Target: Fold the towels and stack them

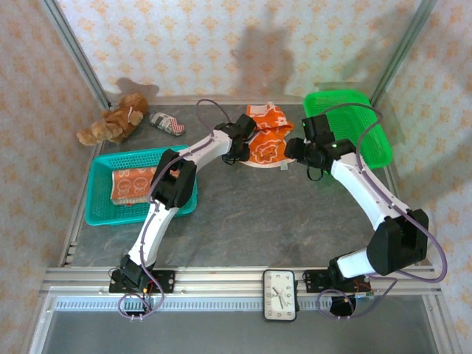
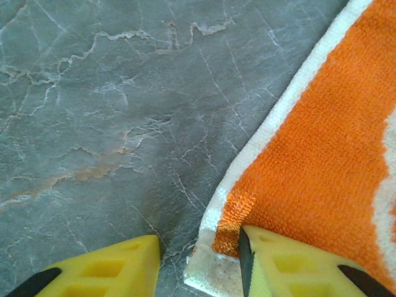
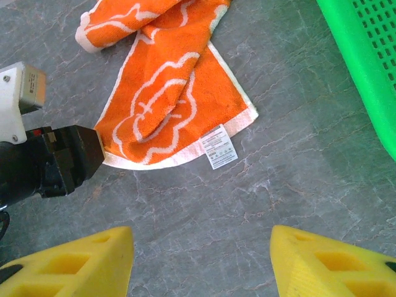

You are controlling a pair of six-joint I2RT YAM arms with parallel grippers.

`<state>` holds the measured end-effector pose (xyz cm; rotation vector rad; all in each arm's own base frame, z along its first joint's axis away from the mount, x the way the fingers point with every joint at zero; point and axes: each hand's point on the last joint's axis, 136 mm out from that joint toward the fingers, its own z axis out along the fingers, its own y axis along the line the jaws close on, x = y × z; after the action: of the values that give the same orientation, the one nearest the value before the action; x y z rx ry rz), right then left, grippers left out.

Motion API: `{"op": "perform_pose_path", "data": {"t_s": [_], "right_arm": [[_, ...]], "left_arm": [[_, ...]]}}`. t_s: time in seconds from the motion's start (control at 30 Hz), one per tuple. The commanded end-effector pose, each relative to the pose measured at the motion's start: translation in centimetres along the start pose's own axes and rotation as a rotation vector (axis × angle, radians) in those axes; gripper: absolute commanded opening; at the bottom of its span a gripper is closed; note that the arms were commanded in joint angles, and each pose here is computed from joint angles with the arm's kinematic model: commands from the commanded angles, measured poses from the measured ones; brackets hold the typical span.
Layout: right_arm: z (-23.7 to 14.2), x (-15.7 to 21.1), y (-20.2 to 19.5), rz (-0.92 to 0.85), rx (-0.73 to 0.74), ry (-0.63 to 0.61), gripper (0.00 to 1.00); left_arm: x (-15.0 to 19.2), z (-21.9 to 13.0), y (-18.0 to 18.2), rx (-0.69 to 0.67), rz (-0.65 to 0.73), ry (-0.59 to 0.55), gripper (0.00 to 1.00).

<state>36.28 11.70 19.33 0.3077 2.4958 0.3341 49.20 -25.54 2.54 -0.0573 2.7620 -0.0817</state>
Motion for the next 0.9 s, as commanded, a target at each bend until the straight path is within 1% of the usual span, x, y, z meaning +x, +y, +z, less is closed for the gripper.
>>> {"op": "perform_pose_path", "data": {"t_s": [0.0, 0.03, 0.1, 0.13, 0.27, 0.4, 0.5, 0.6, 0.73, 0.87], "right_arm": [[-0.3, -0.4, 0.2, 0.003, 0.003, -0.029, 0.6], [-0.2, -0.4, 0.2, 0.004, 0.002, -0.028, 0.6], [0.2, -0.3, 0.4, 0.003, 0.0, -0.023, 0.6], [0.5, -0.1, 0.4, 0.003, 0.002, -0.015, 0.6], [2.4, 1.1, 0.7, -0.004, 0.019, 0.034, 0.6], [4.9, 2.5, 1.1, -0.005, 0.039, 0.079, 0.54], [6.8, 3.4, 1.4, -0.001, 0.05, 0.116, 0.49], [8.9, 4.5, 1.9, -0.018, 0.053, 0.161, 0.45], [11.9, 6.1, 1.8, -0.035, 0.085, 0.225, 0.41], [13.5, 6.7, 2.3, -0.043, 0.088, 0.249, 0.41]], "left_arm": [[1.5, 1.3, 1.1, -0.054, 0.03, 0.048, 0.28], [1.7, 1.4, 1.2, -0.051, 0.026, 0.05, 0.17], [2.0, 1.0, 1.6, -0.06, 0.021, 0.044, 0.04], [2.1, 0.6, 2.1, -0.074, 0.019, 0.038, 0.0], [2.5, -1.5, 4.6, -0.141, 0.009, 0.013, 0.0], [3.9, -3.2, 6.8, -0.165, -0.008, 0.013, 0.0], [5.3, -4.0, 8.3, -0.174, -0.029, 0.018, 0.0], [6.3, -4.2, 8.8, -0.162, -0.05, 0.024, 0.0], [6.9, -3.9, 8.7, -0.149, -0.061, 0.046, 0.0], [7.1, -3.9, 8.6, -0.143, -0.066, 0.048, 0.0]]}}
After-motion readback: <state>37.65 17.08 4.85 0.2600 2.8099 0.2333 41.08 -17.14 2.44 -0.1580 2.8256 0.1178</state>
